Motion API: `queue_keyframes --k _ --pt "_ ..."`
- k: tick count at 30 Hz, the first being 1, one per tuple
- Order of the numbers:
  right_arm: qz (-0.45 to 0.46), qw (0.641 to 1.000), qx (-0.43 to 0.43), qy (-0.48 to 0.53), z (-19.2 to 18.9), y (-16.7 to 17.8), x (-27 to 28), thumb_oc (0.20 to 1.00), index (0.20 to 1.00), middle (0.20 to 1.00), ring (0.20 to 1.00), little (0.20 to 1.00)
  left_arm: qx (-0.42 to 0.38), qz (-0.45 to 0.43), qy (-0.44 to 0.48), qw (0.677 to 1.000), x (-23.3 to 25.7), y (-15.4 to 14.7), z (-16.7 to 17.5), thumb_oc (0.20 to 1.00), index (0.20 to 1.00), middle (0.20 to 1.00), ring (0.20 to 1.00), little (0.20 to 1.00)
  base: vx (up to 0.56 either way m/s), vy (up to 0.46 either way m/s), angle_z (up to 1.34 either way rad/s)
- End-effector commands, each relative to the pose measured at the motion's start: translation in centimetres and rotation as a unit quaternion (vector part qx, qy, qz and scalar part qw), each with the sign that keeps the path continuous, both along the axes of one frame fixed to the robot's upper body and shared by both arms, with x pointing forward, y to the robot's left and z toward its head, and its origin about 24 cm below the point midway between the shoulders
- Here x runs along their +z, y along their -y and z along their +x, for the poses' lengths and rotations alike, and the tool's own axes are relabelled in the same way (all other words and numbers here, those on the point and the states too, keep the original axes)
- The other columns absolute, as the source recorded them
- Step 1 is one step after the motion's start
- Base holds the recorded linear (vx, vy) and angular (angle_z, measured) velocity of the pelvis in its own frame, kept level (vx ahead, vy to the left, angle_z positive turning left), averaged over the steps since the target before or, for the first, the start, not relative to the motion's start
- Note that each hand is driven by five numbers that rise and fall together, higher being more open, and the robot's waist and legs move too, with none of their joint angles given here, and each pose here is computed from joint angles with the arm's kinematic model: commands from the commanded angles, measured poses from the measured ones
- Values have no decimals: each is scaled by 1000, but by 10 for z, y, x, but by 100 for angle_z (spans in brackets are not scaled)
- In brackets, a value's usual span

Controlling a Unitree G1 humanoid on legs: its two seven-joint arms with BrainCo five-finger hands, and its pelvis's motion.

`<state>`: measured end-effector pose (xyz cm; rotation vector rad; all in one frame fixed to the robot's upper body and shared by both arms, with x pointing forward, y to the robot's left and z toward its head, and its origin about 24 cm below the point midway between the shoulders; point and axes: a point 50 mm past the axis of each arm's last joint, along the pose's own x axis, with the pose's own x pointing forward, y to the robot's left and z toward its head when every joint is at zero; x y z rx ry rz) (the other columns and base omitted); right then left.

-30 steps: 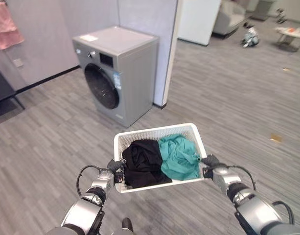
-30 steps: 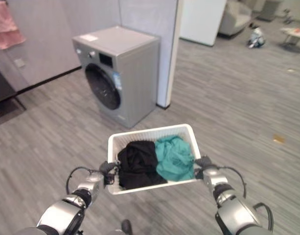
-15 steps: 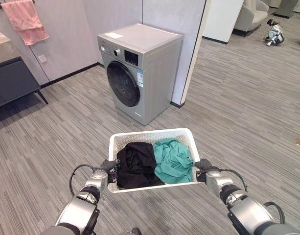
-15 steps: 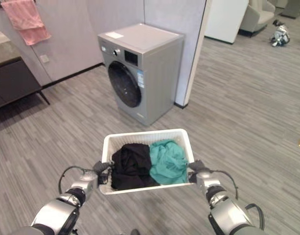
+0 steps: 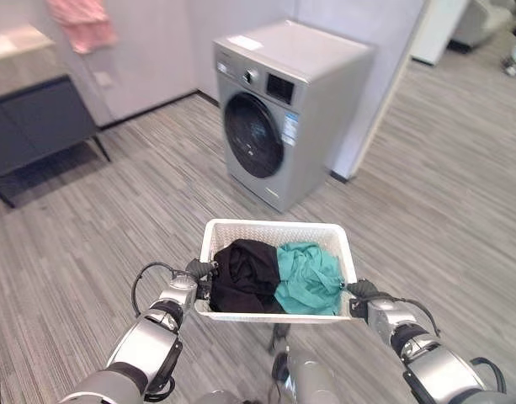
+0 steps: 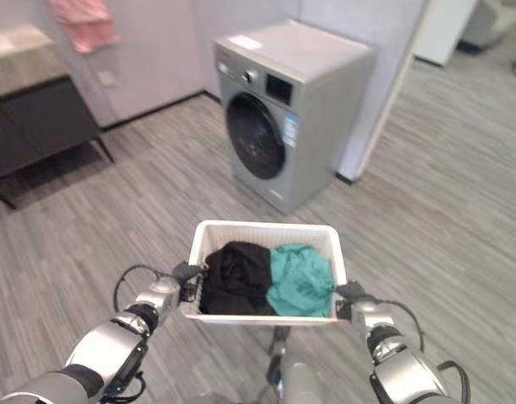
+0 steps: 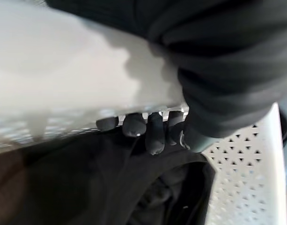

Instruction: Grab the laundry basket,head to the washer,open it,put in the laundry and shut it.

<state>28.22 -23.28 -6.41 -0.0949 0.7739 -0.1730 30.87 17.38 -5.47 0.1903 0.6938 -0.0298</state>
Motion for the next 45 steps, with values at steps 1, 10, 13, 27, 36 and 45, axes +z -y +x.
queue_keyframes --k 1,10,13,27,36,45 --pt "116 980 44 154 60 -41 60 200 200 200 200 200 -45 25 6 999 11 7 12 200 200 200 200 200 225 -104 -55" --pt "96 978 82 164 63 -51 66 200 200 200 200 200 -22 7 -5 1000 8 5 9 200 200 200 200 200 298 -268 6" --pt "89 979 90 163 60 -50 64 200 200 200 200 200 -28 7 -6 1000 6 9 8 200 200 200 200 200 268 -33 -49" --pt "111 960 168 193 58 -95 70 200 200 200 200 200 3 16 -23 1000 -9 -21 -12 200 200 200 200 200 246 119 -64" --pt "128 947 211 207 56 -120 76 200 200 200 200 200 30 18 -28 999 -14 -34 -20 200 200 200 200 200 146 144 -6" --pt "163 913 301 223 41 -153 86 200 200 200 200 200 23 37 -38 998 -17 -47 -28 200 200 200 200 200 50 107 -6"
